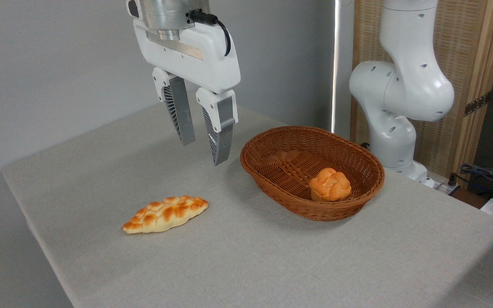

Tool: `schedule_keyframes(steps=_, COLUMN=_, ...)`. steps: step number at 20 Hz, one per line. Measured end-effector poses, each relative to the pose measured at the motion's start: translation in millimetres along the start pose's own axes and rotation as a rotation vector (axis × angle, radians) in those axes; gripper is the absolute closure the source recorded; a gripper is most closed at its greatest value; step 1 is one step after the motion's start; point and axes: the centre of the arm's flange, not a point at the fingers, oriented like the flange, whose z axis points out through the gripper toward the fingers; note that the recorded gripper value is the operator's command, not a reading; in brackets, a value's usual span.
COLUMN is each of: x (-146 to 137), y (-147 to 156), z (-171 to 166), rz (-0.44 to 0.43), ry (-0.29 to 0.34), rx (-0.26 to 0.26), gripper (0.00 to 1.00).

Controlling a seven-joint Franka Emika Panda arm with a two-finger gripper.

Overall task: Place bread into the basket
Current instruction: 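Move the open gripper toward the glazed bread roll on the table, then lower the gripper onto the middle of the glazed bread roll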

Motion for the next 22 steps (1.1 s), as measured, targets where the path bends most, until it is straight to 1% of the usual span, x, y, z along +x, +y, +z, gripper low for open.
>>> schedule_keyframes(steps=9, x=-4, y=-4, z=0, rz=-0.010, ry=0.000, rx=0.000, gripper=0.00)
schedule_keyframes(steps=13, x=-1, y=-2, z=1, rz=-0.005, ry=0.003, rx=0.003, gripper=0.00)
schedule_keyframes(steps=15, x=5, y=1, z=5, rz=0.006, ry=0.012, rx=0.011, gripper=0.00)
schedule_keyframes(steps=18, x=19, y=12, z=27, rz=0.038, ry=0.009, rx=0.008, gripper=0.00)
schedule_keyframes(steps=22, x=53, y=47, z=70, rz=0.124, ry=0.023, rx=0.022, gripper=0.00)
